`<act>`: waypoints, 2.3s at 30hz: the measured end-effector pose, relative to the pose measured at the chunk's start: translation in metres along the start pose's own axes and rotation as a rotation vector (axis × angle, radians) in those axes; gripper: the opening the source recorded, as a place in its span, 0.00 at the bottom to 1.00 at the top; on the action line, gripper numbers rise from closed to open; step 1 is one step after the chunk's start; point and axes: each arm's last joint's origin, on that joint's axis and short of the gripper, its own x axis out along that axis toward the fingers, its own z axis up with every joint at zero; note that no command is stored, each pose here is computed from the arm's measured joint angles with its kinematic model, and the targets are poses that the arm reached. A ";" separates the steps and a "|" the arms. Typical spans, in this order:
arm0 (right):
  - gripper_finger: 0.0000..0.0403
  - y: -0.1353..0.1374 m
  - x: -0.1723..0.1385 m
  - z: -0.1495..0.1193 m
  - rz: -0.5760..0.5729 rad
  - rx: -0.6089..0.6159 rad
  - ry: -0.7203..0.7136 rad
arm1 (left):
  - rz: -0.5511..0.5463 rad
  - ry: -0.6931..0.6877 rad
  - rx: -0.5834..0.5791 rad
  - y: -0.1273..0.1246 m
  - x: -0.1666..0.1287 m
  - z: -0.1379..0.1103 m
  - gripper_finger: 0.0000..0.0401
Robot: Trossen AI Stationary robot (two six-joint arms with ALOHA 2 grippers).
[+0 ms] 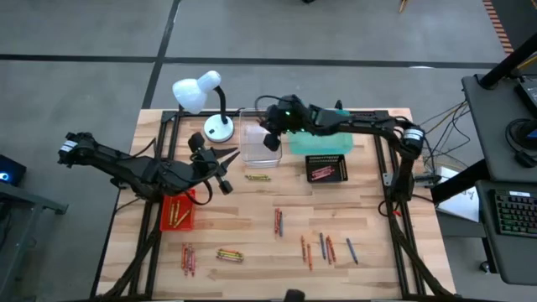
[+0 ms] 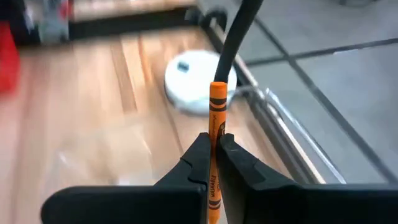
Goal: Sort crayons
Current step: Put the orange crayon into the transparent bin
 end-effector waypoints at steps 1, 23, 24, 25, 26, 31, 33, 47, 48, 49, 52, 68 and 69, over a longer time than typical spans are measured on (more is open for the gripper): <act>0.03 -0.002 0.002 0.002 0.004 -0.036 0.041 | -0.003 0.010 -0.002 -0.001 0.000 -0.001 0.10; 0.03 -0.019 0.072 0.007 0.014 -0.188 0.244 | -0.009 0.061 -0.008 -0.004 0.001 -0.010 0.10; 0.03 -0.020 0.073 0.008 0.013 -0.187 0.239 | -0.009 0.062 -0.008 -0.005 0.001 -0.011 0.10; 0.03 -0.020 0.073 0.008 0.013 -0.187 0.239 | -0.009 0.063 -0.011 -0.005 0.001 -0.011 0.10; 0.03 -0.021 0.073 0.009 0.013 -0.185 0.239 | -0.009 0.064 -0.014 -0.005 0.001 -0.011 0.10; 0.03 -0.022 0.072 0.014 0.011 -0.158 0.225 | -0.013 0.067 -0.012 -0.005 0.000 -0.011 0.10; 0.03 -0.022 0.071 0.015 0.011 -0.149 0.225 | -0.012 0.067 -0.019 -0.005 0.000 -0.011 0.10; 0.03 -0.028 0.072 0.013 -0.056 -0.222 0.246 | -0.014 0.072 -0.046 -0.007 0.001 -0.013 0.10; 0.03 -0.028 0.072 0.013 -0.065 -0.214 0.248 | -0.015 0.073 -0.044 -0.007 0.001 -0.013 0.10; 0.03 -0.028 0.072 0.013 -0.068 -0.209 0.248 | -0.015 0.073 -0.044 -0.007 0.001 -0.013 0.10; 0.03 -0.028 0.072 0.013 -0.069 -0.197 0.251 | -0.015 0.073 -0.044 -0.007 0.001 -0.013 0.10; 0.05 -0.026 0.071 0.007 -0.045 -0.168 0.308 | -0.014 0.075 -0.044 -0.007 0.001 -0.013 0.10; 0.07 -0.026 0.071 0.007 -0.044 -0.167 0.310 | -0.014 0.075 -0.044 -0.007 0.001 -0.013 0.10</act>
